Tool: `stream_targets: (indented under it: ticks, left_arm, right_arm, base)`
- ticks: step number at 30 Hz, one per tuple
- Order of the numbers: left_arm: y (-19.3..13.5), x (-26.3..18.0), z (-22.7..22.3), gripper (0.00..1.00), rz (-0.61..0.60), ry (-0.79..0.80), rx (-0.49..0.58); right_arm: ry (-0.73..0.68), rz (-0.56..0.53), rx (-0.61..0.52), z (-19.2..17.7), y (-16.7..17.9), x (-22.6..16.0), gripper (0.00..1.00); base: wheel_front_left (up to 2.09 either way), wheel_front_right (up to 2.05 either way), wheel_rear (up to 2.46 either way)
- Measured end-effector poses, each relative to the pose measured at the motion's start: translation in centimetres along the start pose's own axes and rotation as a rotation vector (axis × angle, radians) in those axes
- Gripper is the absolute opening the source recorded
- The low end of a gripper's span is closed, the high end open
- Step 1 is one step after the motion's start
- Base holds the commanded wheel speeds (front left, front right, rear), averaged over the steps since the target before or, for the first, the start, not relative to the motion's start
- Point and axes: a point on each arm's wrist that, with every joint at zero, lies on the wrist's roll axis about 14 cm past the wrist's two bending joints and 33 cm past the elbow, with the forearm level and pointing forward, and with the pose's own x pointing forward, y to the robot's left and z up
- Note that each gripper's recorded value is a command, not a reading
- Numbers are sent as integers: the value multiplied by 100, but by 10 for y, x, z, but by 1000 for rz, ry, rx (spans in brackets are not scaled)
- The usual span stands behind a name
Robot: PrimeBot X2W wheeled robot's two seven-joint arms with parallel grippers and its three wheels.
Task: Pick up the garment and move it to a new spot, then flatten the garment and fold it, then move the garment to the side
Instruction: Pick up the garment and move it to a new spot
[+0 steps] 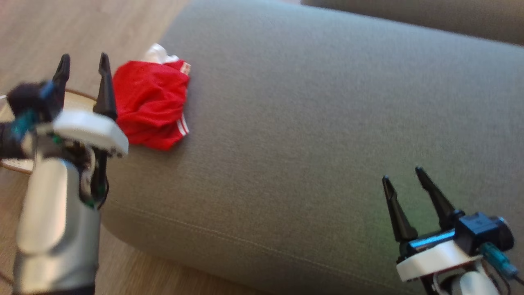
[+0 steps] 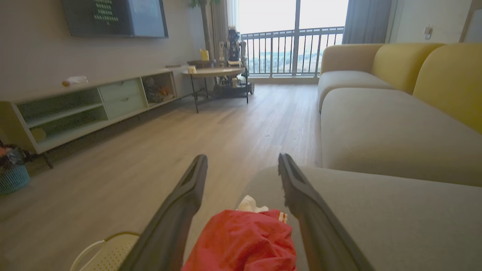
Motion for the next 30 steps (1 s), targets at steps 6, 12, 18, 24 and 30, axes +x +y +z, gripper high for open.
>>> stream_targets:
  ticks: [6, 12, 18, 24, 30]
  left_arm:
    - [-9, 41, -79, 100, -26, 387, -39]
    - [-10, 49, -148, 100, -30, 712, 53]
    - [-18, 33, -197, 100, -31, 903, 20]
    - [-36, 26, -222, 100, -55, 951, -25]
    - [-43, 38, -224, 100, -68, 910, -27]
  right_arm:
    - [40, -38, -11, -21, -19, 8, 100]
    - [57, -62, -19, -36, -34, 22, 100]
    - [77, -62, -8, -49, -37, 28, 100]
    - [94, -68, -10, -58, -41, 28, 100]
    - [96, -82, -16, -61, -47, 29, 100]
  base:
    - [0, 0, 0]
    - [0, 0, 0]
    - [0, 0, 0]
    - [0, 0, 0]
    - [0, 0, 0]
